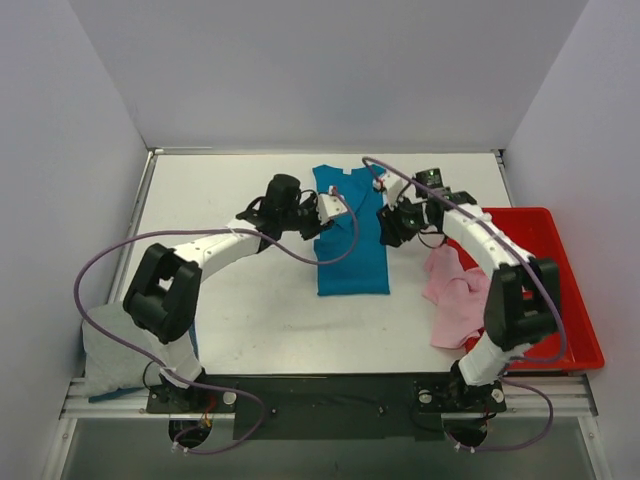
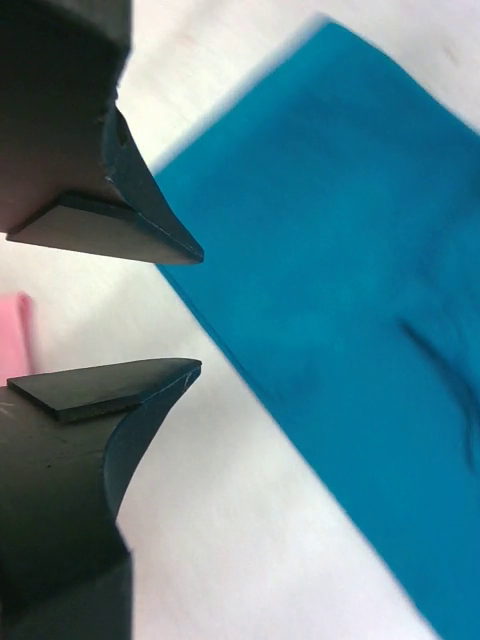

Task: Fold and stack the t-shirts
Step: Fold the folded rectangular tshirt in 1/3 of the way, then grab one side of the 2/3 rectangular tshirt with both arms

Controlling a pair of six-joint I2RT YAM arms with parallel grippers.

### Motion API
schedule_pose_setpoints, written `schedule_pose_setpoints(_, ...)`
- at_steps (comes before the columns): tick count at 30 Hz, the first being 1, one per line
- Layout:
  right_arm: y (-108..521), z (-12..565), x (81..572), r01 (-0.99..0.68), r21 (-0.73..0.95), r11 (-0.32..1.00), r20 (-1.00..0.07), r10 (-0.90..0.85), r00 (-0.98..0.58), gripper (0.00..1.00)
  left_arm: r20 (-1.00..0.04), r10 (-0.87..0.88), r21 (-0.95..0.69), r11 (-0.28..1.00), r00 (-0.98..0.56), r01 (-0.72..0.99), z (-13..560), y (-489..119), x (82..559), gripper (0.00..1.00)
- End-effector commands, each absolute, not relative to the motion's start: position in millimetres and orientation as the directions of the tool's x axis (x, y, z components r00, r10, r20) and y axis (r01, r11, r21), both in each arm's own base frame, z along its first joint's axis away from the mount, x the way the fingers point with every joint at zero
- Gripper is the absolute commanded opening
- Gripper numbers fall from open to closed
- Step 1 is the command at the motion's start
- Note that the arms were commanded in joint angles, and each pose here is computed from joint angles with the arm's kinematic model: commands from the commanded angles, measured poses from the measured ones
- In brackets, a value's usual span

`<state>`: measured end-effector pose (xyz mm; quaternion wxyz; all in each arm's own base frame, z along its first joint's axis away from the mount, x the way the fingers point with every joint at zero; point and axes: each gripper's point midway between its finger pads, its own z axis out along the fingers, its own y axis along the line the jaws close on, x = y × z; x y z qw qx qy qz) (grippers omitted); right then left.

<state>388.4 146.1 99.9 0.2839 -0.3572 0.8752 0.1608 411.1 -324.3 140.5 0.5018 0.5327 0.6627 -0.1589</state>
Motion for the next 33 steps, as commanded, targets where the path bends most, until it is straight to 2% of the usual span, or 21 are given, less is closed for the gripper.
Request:
schedule_pose_setpoints(1, 168.7, 109.5, 285.7, -0.934, 0.057, 0.353, -0.701, -0.652, -0.289, 0.40, -0.859, 0.462, 0.193, -0.106, 0.220, 0.976, 137.8, -318.9, 292.0, 0.41)
schedule_pose_setpoints(2, 162.1, 91.6, 260.8, -0.957, 0.007, 0.291, -0.667, -0.711, -0.221, 0.45, -0.861, 0.444, 0.206, -0.144, 0.249, 0.968, 133.4, -317.2, 282.1, 0.41)
schedule_pose_setpoints(3, 163.0, 93.5, 260.3, -0.971, -0.101, 0.218, -0.665, -0.740, -0.097, 0.46, -0.860, 0.447, 0.199, -0.152, 0.247, 0.968, 121.9, -313.7, 272.3, 0.41)
schedule_pose_setpoints(4, 157.5, 72.3, 247.9, -0.974, -0.120, 0.193, -0.612, -0.787, -0.080, 0.47, -0.853, 0.456, 0.207, -0.151, 0.254, 0.967, 116.4, -312.2, 271.5, 0.41)
schedule_pose_setpoints(5, 160.7, 72.1, 254.3, -0.966, -0.178, 0.190, -0.616, -0.787, -0.042, 0.47, -0.846, 0.470, 0.197, -0.164, 0.252, 0.967, 104.9, -312.7, 265.8, 0.43)
schedule_pose_setpoints(10, 160.0, 45.1, 256.3, -0.962, -0.232, 0.146, -0.538, -0.843, 0.002, 0.47, -0.782, 0.530, 0.301, -0.139, 0.327, 0.944, 74.6, -325.4, 273.3, 0.53)
schedule_pose_setpoints(16, 156.1, 17.0, 252.2, -0.964, -0.239, 0.119, -0.477, -0.879, 0.010, 0.47, -0.740, 0.549, 0.334, -0.201, 0.388, 0.921, 51.1, -325.2, 252.8, 0.52)
schedule_pose_setpoints(26, 139.6, -6.0, 259.2, -0.962, -0.248, 0.119, -0.364, -0.931, -0.022, 0.39, -0.681, 0.606, 0.401, -0.161, 0.411, 0.902, 43.8, -330.6, 264.4, 0.48)
schedule_pose_setpoints(28, 139.8, -8.3, 257.0, -0.968, -0.232, 0.099, -0.347, -0.938, -0.012, 0.29, -0.661, 0.616, 0.428, -0.160, 0.428, 0.890, 42.4, -331.1, 268.3, 0.45)
schedule_pose_setpoints(30, 138.7, -9.3, 257.6, -0.968, -0.227, 0.107, -0.337, -0.941, -0.025, 0.05, -0.641, 0.626, 0.450, -0.163, 0.444, 0.878, 39.9, -331.0, 270.2, 0.36)
schedule_pose_setpoints(31, 138.2, -8.7, 258.0, -0.967, -0.232, 0.108, -0.334, -0.942, -0.025, 0.00, -0.625, 0.633, 0.465, -0.169, 0.457, 0.869, 39.0, -329.4, 272.0, 0.27)
schedule_pose_setpoints(32, 137.5, -8.0, 257.1, -0.967, -0.231, 0.113, -0.333, -0.942, -0.030, 0.00, -0.616, 0.638, 0.469, -0.176, 0.463, 0.866, 37.2, -328.9, 271.8, 0.22)
schedule_pose_setpoints(33, 138.1, -6.8, 256.2, -0.967, -0.226, 0.118, -0.338, -0.941, -0.035, 0.00, -0.597, 0.646, 0.481, -0.187, 0.476, 0.857, 36.3, -326.8, 273.7, 0.03)
